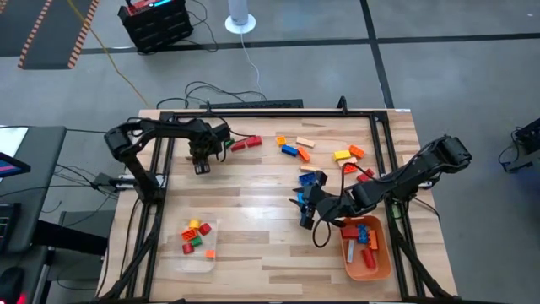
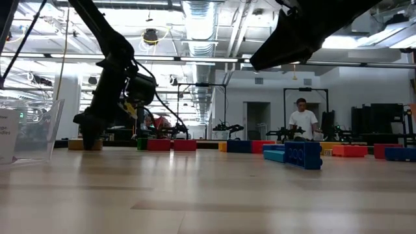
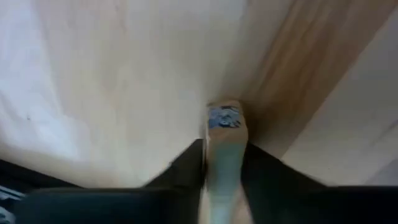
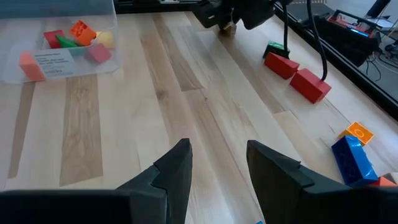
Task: Sort blocks by size
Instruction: Put the large brown block into the orange bin
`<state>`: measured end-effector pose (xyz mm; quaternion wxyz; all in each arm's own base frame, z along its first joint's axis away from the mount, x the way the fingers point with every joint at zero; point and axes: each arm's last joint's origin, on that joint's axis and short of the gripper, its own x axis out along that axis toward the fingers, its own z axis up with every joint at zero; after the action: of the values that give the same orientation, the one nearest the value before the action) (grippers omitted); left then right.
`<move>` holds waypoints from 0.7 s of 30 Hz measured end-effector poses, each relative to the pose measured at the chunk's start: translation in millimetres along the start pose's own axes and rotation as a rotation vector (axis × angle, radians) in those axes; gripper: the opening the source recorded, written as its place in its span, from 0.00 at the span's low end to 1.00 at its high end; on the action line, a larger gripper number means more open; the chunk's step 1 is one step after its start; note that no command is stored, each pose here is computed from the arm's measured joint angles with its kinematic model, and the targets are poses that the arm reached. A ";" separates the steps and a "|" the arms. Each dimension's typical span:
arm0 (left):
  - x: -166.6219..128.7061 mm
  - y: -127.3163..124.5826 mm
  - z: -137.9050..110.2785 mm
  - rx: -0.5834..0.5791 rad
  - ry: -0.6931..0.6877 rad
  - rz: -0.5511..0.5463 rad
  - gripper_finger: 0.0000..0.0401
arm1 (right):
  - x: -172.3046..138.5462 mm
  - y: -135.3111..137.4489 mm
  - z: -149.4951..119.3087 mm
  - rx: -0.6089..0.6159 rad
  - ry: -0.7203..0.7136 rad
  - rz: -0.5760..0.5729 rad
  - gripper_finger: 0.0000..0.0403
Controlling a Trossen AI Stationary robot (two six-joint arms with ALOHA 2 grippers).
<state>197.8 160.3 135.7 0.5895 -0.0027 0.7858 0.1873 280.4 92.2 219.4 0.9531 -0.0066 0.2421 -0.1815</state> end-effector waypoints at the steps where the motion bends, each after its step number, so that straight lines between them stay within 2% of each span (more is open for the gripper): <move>1: -1.1 0.4 0.6 -0.001 -0.002 0.000 0.17 | 0.0 0.0 0.0 -0.001 0.000 0.000 0.45; 2: -2.5 1.1 1.0 -0.003 -0.001 0.001 0.12 | 0.0 0.0 0.0 -0.001 0.000 0.000 0.45; 8: -13.2 2.5 3.2 0.018 0.018 0.007 0.13 | -0.5 0.7 -0.2 -0.004 0.000 0.002 0.45; 12: -40.2 4.9 2.1 0.011 -0.047 0.029 0.13 | -3.1 1.0 -0.1 -0.010 -0.001 -0.001 0.45; 16: -79.3 12.4 -4.1 -0.045 -0.203 0.064 0.13 | -11.9 -0.1 2.1 -0.015 -0.019 -0.032 0.45; 21: -124.2 7.3 -10.9 -0.071 -0.556 -0.088 0.13 | -19.7 2.5 4.3 -0.007 -0.041 -0.021 0.45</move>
<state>224.0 136.9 255.5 0.7893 -0.0060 0.5861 0.1826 267.2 101.0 231.9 0.9558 -0.0163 0.2233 -0.1906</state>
